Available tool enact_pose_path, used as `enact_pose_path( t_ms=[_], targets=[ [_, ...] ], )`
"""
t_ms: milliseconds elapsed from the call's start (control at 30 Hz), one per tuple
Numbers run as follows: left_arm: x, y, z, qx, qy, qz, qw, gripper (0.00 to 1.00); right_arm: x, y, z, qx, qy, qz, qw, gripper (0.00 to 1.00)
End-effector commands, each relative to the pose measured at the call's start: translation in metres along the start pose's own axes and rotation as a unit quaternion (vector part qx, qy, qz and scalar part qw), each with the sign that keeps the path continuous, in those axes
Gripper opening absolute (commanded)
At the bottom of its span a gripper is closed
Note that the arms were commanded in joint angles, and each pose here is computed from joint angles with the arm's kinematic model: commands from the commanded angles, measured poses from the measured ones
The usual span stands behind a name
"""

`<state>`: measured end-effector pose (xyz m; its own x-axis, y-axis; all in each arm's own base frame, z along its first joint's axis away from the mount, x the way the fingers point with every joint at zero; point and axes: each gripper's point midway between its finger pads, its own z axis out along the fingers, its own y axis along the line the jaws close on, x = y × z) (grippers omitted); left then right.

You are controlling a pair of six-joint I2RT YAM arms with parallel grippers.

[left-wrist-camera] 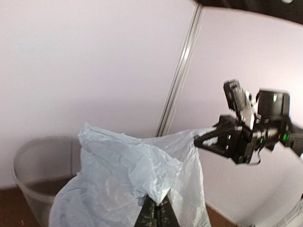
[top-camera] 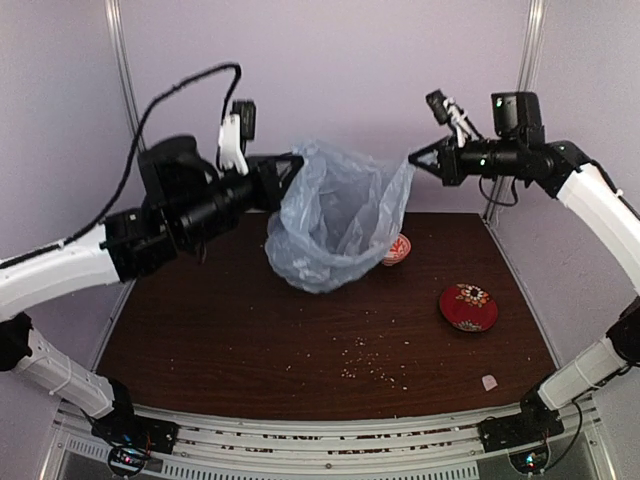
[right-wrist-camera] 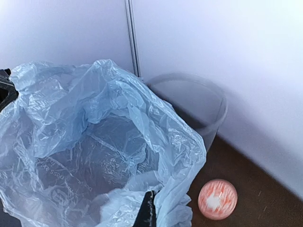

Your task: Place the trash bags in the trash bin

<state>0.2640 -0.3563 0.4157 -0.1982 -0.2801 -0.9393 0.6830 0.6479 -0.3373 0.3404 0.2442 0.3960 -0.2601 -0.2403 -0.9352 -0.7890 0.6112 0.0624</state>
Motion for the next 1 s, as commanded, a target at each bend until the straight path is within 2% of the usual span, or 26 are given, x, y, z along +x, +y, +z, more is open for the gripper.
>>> enact_pose_path(
  t_ms=[0,67,100,167,233,267,333,400,467,533,600,700,800,900,967],
  targets=[
    [-0.147,-0.070,-0.025,0.024,-0.094,0.147,0.984,0.00,-0.182,0.069,-0.143,-0.033,-0.286,-0.121,0.950,0.00],
    [-0.192,-0.123,-0.060,0.050,-0.151,0.204,0.966,0.00,-0.205,0.112,-0.191,-0.094,-0.325,-0.172,0.925,0.00],
    [-0.199,-0.150,-0.078,0.064,-0.166,0.227,0.958,0.00,-0.204,0.129,-0.206,-0.119,-0.328,-0.197,0.916,0.00],
    [-0.174,-0.186,-0.095,0.098,-0.153,0.265,0.947,0.00,-0.182,0.141,-0.203,-0.154,-0.300,-0.217,0.916,0.00],
    [-0.098,-0.176,-0.077,0.076,-0.079,0.301,0.947,0.00,-0.131,0.122,-0.157,-0.147,-0.227,-0.204,0.941,0.00],
    [-0.041,-0.150,-0.063,0.032,-0.028,0.328,0.944,0.00,-0.090,0.105,-0.125,-0.132,-0.174,-0.190,0.957,0.00],
    [0.097,-0.092,-0.057,-0.016,0.092,0.363,0.927,0.00,0.011,0.079,-0.073,-0.111,-0.061,-0.163,0.979,0.00],
    [0.210,-0.061,-0.079,0.012,0.211,0.316,0.925,0.00,0.114,0.075,-0.049,-0.123,0.042,-0.138,0.982,0.00],
    [0.261,-0.055,-0.102,0.039,0.264,0.247,0.932,0.00,0.180,0.089,-0.051,-0.161,0.099,-0.123,0.974,0.00],
    [0.261,-0.065,-0.114,0.051,0.262,0.214,0.940,0.00,0.198,0.103,-0.061,-0.187,0.109,-0.121,0.969,0.00],
    [0.237,-0.074,-0.114,0.061,0.239,0.197,0.949,0.00,0.191,0.111,-0.072,-0.200,0.099,-0.125,0.967,0.00],
    [0.198,-0.083,-0.111,0.067,0.200,0.204,0.956,0.00,0.182,0.120,-0.082,-0.214,0.090,-0.128,0.964,0.00],
    [0.167,-0.078,-0.105,0.041,0.170,0.212,0.962,0.00,0.179,0.122,-0.083,-0.220,0.085,-0.120,0.964,0.00],
    [0.136,-0.065,-0.093,0.011,0.153,0.195,0.969,0.00,0.156,0.121,-0.081,-0.221,0.060,-0.109,0.967,0.00],
    [0.106,-0.046,-0.077,-0.023,0.145,0.168,0.975,0.00,0.114,0.109,-0.075,-0.183,0.019,-0.093,0.979,0.00]
  ],
)
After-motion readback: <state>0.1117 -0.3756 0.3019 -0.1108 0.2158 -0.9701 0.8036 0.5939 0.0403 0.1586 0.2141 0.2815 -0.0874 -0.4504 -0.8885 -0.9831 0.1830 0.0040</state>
